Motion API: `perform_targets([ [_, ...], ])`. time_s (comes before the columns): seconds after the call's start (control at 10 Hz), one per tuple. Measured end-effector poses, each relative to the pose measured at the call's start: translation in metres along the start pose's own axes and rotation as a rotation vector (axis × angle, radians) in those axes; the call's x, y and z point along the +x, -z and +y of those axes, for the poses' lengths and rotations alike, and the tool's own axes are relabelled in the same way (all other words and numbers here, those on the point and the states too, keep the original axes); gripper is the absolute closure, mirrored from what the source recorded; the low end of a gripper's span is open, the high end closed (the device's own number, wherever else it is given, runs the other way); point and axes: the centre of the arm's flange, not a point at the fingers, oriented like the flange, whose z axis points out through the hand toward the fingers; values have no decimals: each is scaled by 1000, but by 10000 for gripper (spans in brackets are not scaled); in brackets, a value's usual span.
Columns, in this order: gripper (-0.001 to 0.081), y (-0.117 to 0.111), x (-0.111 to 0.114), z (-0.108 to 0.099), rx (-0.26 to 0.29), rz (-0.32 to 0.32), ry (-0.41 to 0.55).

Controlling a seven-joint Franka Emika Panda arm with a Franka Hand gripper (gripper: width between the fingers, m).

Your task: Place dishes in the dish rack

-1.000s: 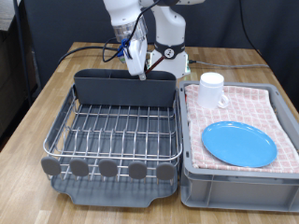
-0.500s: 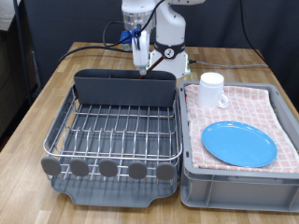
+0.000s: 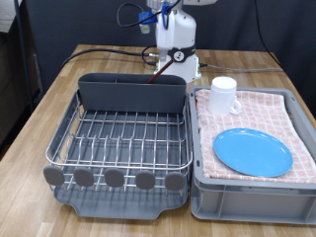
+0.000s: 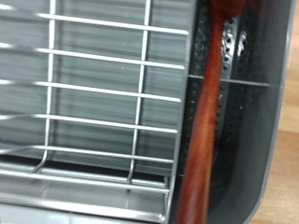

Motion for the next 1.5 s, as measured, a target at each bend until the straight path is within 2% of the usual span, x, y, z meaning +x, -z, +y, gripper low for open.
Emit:
perform_targets([
  [0.3,4,28,-33,2,36,27,145],
  [0.7,4,50,-83,6,42,-21,326],
  [1.1,4,66,-145,10,51,-56,504],
  [1.2,4,65,-155,7,43,-63,540],
  [1.3,4,65,-154,7,42,-62,528],
  [1.5,4,67,-159,3,65,-73,551],
])
